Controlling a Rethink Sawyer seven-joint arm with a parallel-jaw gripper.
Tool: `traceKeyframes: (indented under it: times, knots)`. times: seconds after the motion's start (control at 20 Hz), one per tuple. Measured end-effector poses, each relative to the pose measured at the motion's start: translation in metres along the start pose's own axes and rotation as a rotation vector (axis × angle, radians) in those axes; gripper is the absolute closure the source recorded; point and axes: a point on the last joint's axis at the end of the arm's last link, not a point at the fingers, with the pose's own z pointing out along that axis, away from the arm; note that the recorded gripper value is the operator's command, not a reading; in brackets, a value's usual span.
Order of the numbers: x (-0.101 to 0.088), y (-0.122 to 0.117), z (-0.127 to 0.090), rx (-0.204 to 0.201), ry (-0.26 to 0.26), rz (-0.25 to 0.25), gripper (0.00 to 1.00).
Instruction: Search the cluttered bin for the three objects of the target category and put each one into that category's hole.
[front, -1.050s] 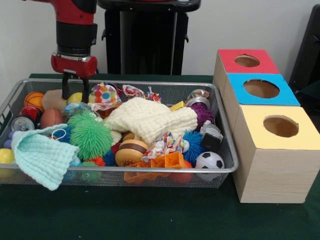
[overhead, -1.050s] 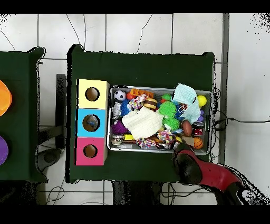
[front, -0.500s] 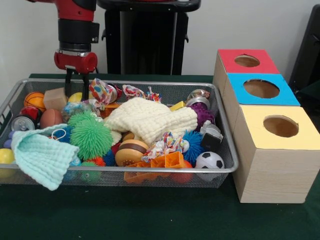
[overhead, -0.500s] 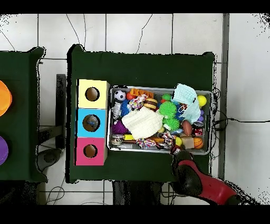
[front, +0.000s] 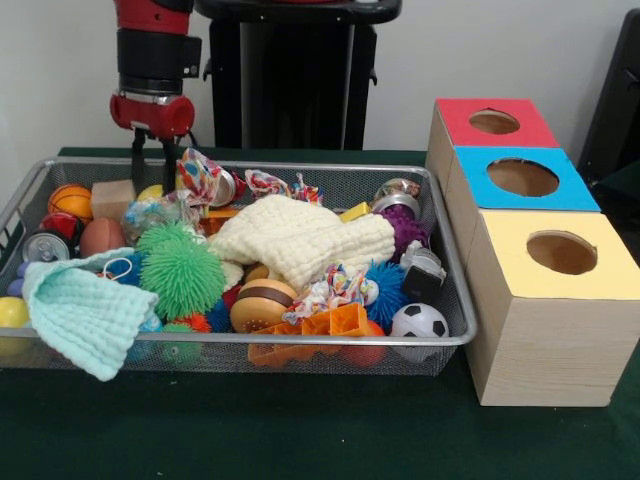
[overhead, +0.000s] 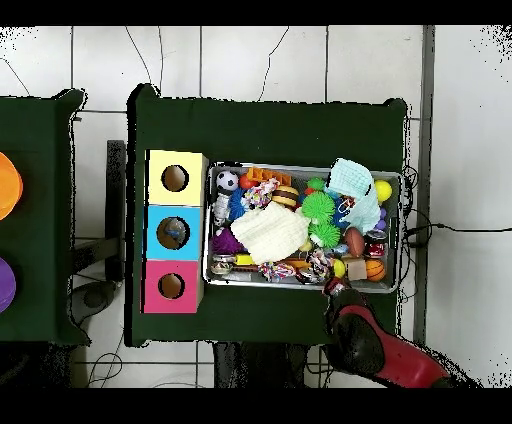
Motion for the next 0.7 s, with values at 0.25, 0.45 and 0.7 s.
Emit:
traceKeyframes:
  times: [0.25, 0.45, 0.7]
  knots:
    - [-0.015, -0.001, -0.02, 0.065, 0.058, 0.069, 0.0]
    - [-0.031, -0.007, -0.037, 0.099, 0.093, 0.117, 0.0]
    - [-0.052, -0.022, -0.057, 0.128, 0.106, 0.181, 0.0]
